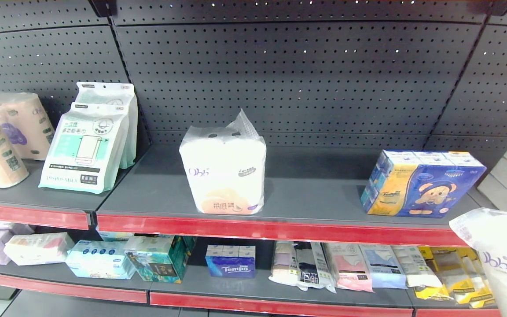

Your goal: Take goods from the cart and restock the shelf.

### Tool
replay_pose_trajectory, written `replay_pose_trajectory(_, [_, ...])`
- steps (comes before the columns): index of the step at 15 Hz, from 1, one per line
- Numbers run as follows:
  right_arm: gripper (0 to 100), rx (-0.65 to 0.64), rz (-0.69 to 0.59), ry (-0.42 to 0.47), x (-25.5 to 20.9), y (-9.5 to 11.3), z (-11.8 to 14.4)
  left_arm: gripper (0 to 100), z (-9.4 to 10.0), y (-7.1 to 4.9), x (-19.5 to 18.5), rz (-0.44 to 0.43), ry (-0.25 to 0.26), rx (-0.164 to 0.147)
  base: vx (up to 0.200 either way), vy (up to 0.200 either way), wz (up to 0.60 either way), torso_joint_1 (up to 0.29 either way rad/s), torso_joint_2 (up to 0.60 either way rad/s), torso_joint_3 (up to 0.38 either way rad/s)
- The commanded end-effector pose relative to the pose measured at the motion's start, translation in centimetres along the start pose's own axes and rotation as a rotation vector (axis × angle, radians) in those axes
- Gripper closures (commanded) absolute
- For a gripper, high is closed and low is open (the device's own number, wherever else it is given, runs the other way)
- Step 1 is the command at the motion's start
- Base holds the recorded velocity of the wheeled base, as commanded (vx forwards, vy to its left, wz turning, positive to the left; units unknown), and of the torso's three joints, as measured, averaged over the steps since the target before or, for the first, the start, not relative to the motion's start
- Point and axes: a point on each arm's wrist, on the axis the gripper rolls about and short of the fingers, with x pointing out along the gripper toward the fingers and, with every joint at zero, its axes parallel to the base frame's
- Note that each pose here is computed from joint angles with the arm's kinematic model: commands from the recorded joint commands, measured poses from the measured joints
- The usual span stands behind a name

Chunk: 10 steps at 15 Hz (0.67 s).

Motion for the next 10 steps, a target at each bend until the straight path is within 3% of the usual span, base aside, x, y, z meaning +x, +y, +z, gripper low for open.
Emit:
replay_pose_trajectory(1, [100, 0.0, 0.003, 0.002, 0.04, 0.0, -0.01, 0, 0.11, 0.08, 0.13, 0.061, 0.018, 0.002, 0.0, 0.0, 0.0, 0.0, 0.0, 0.0])
replay_pose_trajectory(3, [100, 0.0, 0.009, 0.01, 0.14, 0.04, -0.14, 0, 0.14, 0.21, 0.43, 0.158, 0.054, 0.005, 0.0, 0.0, 0.0, 0.0, 0.0, 0.0])
replay_pose_trajectory(4, [100, -0.001, 0.01, 0.011, 0.16, 0.03, -0.13, 0, 0.12, 0.18, 0.36, 0.179, 0.046, 0.007, 0.0, 0.0, 0.0, 0.0, 0.0, 0.0])
replay_pose_trajectory(6, [100, 0.001, 0.014, 0.013, 0.22, 0.03, -0.13, 0, 0.03, 0.11, -0.02, 0.17, -0.006, 0.009, 0.0, 0.0, 0.0, 0.0, 0.0, 0.0])
replay_pose_trajectory(8, [100, 0.0, 0.014, 0.012, 0.24, -0.01, 0.04, 0, 0.01, 0.1, -0.01, 0.163, -0.003, 0.041, 0.0, 0.0, 0.0, 0.0, 0.0, 0.0])
replay_pose_trajectory(10, [100, 0.002, 0.014, 0.013, 0.27, -0.01, 0.04, 0, -0.01, 0.05, 0.0, 0.14, 0.0, 0.051, 0.0, 0.0, 0.0, 0.0, 0.0, 0.0])
